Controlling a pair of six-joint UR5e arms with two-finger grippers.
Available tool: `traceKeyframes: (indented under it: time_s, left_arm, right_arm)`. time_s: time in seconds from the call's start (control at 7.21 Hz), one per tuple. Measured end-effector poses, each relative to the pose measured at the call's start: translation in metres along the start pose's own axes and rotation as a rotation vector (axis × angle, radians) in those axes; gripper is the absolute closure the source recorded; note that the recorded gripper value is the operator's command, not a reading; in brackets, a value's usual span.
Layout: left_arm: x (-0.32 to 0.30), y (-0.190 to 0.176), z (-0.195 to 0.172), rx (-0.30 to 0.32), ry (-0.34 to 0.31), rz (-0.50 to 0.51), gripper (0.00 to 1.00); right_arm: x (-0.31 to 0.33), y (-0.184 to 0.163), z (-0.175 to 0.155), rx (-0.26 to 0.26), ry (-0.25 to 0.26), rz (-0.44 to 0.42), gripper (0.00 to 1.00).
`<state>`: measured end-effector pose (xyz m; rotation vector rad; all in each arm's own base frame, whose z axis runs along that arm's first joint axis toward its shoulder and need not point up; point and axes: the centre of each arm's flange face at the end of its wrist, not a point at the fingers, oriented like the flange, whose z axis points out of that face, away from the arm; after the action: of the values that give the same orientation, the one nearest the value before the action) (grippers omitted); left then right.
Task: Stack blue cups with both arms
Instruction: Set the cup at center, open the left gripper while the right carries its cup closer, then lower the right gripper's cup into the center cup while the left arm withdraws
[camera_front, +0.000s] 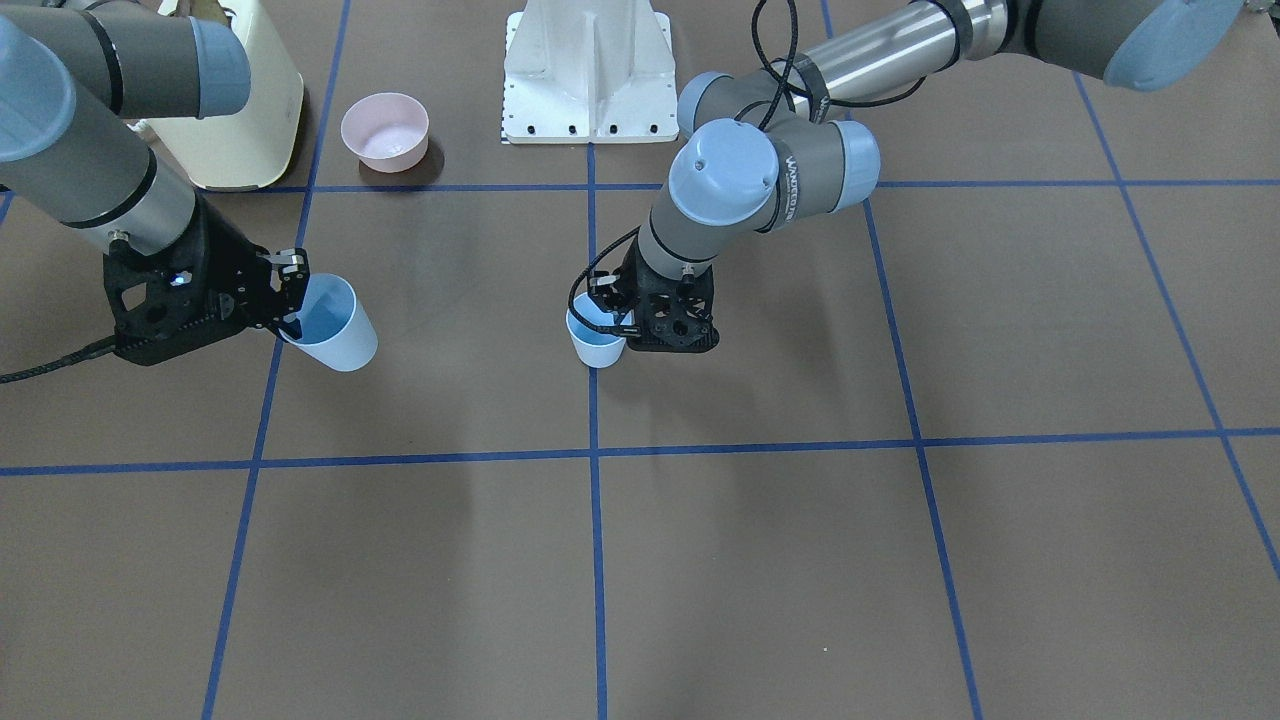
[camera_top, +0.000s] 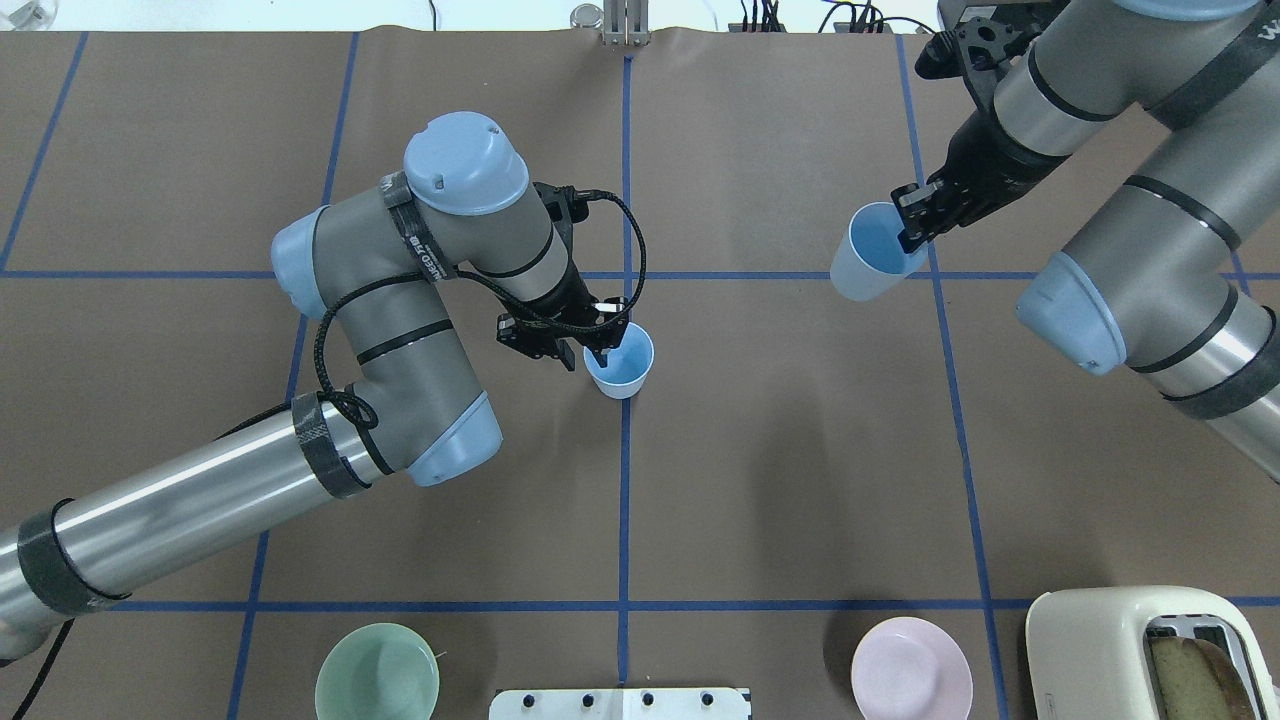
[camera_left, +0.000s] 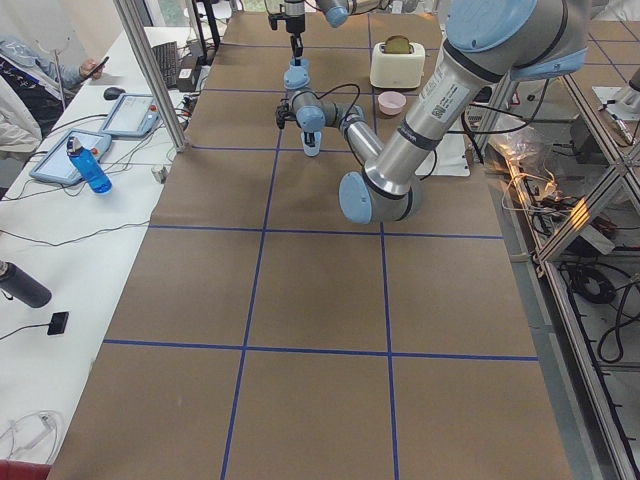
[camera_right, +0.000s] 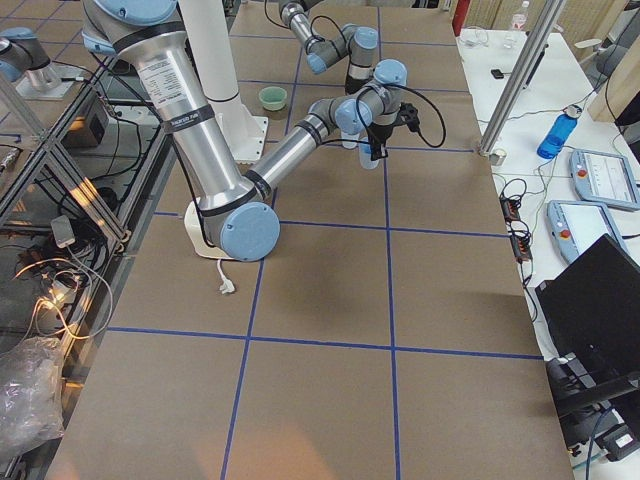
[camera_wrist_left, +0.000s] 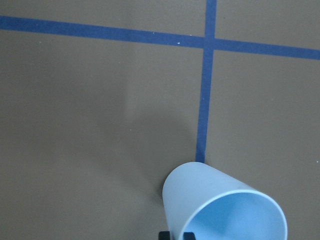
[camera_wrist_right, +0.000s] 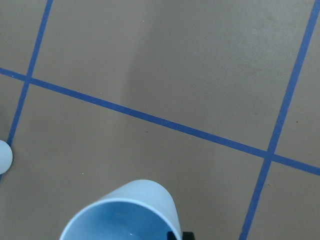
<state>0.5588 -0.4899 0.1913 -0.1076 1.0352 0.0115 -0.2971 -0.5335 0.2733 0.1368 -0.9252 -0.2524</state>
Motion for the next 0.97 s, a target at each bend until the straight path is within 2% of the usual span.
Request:
traceKeyframes:
  time_s: [0.28,0.55,0.97]
  left_arm:
    - [0.001,-0.002,-0.006,0.005,0.010,0.012,0.31]
    - [-0.008,-0.017,-0.030,0.017,0.026,0.029,0.30]
    - [-0.081,-0.053,-0.080,0.003,0.047,0.099,0.28]
  right_arm:
    - [-0.027,-0.006,-0.005,0.006,-0.019,0.021,1.00]
    - [-0.054,-0.013,-0.007,0.012,-0.038,0.043,1.00]
    - [-0.115,-0.023,0.008,0.002,-0.056,0.093,1.00]
